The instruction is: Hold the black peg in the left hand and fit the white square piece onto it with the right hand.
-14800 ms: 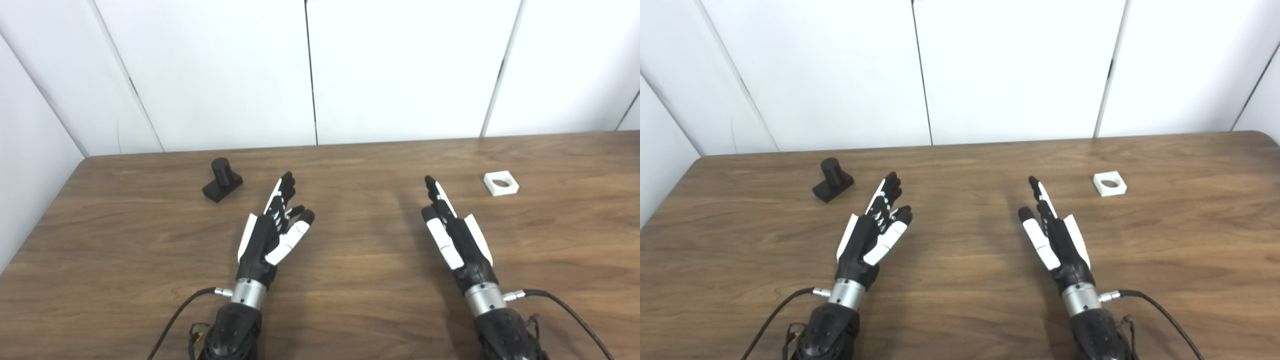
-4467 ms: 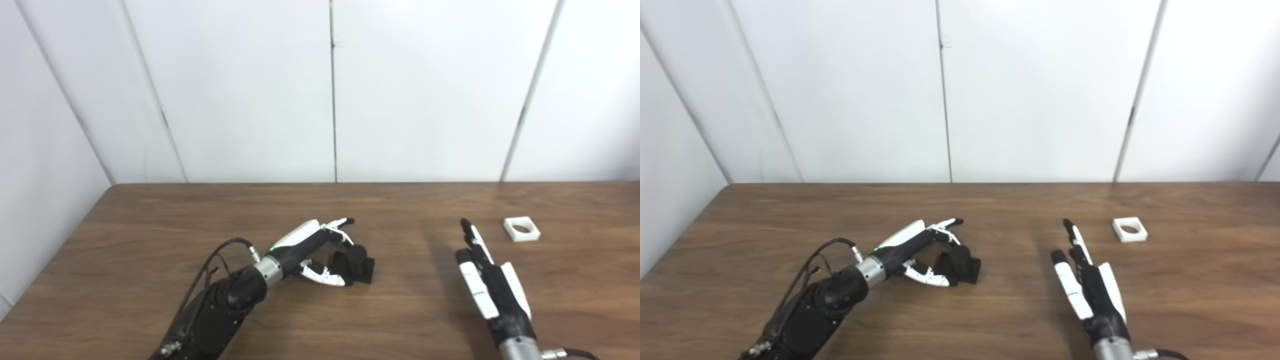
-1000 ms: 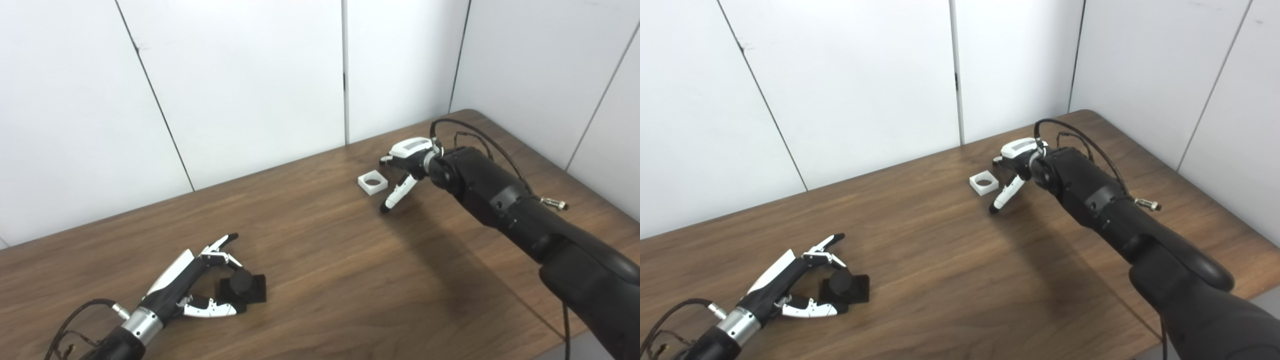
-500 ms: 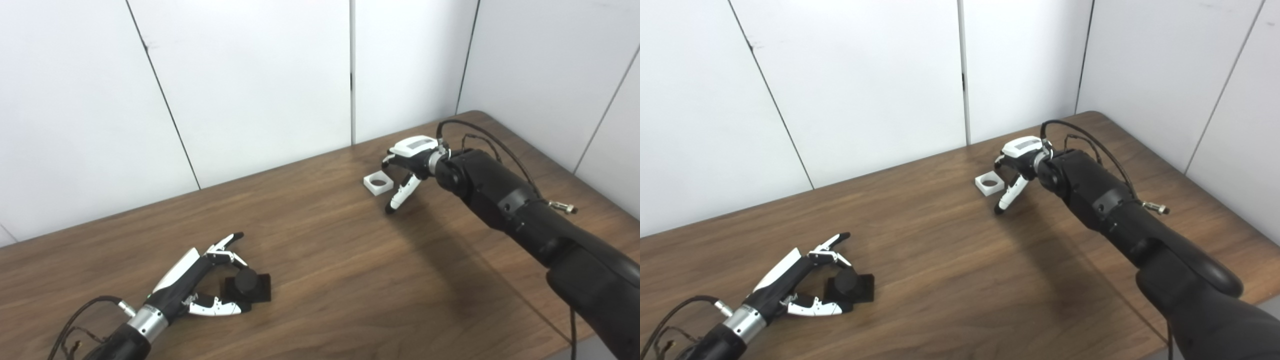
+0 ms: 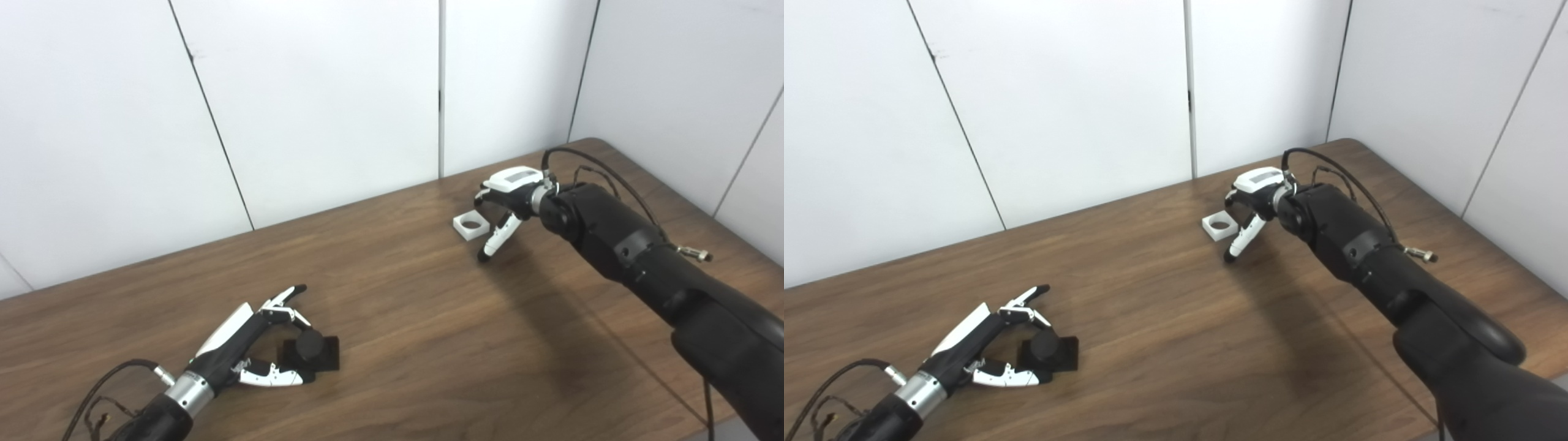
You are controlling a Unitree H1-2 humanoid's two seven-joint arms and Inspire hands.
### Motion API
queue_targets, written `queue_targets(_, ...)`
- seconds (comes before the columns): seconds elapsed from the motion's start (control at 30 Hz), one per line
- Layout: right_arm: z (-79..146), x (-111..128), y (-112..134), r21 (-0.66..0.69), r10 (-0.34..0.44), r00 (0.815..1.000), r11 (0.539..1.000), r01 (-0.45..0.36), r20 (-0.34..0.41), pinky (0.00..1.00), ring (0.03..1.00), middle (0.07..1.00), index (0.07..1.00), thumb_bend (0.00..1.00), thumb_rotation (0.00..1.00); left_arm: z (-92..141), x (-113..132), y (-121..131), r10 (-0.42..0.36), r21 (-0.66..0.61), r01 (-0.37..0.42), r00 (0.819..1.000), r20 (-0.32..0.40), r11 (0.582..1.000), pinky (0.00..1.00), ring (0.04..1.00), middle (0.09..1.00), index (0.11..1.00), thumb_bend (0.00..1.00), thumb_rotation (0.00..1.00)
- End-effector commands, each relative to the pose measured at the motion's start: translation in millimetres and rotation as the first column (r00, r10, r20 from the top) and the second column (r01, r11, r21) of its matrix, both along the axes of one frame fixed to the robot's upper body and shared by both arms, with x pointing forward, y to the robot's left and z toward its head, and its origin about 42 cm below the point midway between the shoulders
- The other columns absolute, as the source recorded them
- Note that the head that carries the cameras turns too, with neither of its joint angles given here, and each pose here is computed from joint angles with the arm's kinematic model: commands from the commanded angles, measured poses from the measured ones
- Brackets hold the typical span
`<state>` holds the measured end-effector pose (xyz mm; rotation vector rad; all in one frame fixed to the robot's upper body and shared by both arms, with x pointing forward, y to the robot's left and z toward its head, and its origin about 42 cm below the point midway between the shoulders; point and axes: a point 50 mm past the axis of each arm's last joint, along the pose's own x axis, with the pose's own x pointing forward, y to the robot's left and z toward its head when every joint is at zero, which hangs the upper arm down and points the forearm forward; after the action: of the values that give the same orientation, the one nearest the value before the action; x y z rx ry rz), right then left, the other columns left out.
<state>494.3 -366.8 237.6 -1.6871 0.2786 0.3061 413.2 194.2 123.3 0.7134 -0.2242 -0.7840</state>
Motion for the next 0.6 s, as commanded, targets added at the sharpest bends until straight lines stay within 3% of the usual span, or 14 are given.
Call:
queue_targets(0.0, 11.0, 10.1, 13.4, -0.005, 0.029, 0.999, 1.0, -0.029, 0.031, 1.0, 1.0, 1.0, 0.899, 0.85, 0.61, -35.6, -21.7, 8.8, -0.026, 0.132, 0.046, 0.988, -0.149, 0.99, 1.0, 1.0, 1.0, 0.49, 0.52, 0.08)
queue_targets(0.57, 6.6, 16.5, 24.8, 0.019, 0.058, 0.998, 0.998, -0.059, 0.027, 1.0, 1.0, 1.0, 0.897, 0.86, 0.61, -35.2, -24.3, 7.6, -0.019, 0.133, 0.039, 0.989, -0.15, 0.99, 1.0, 1.0, 1.0, 0.49, 0.52, 0.08)
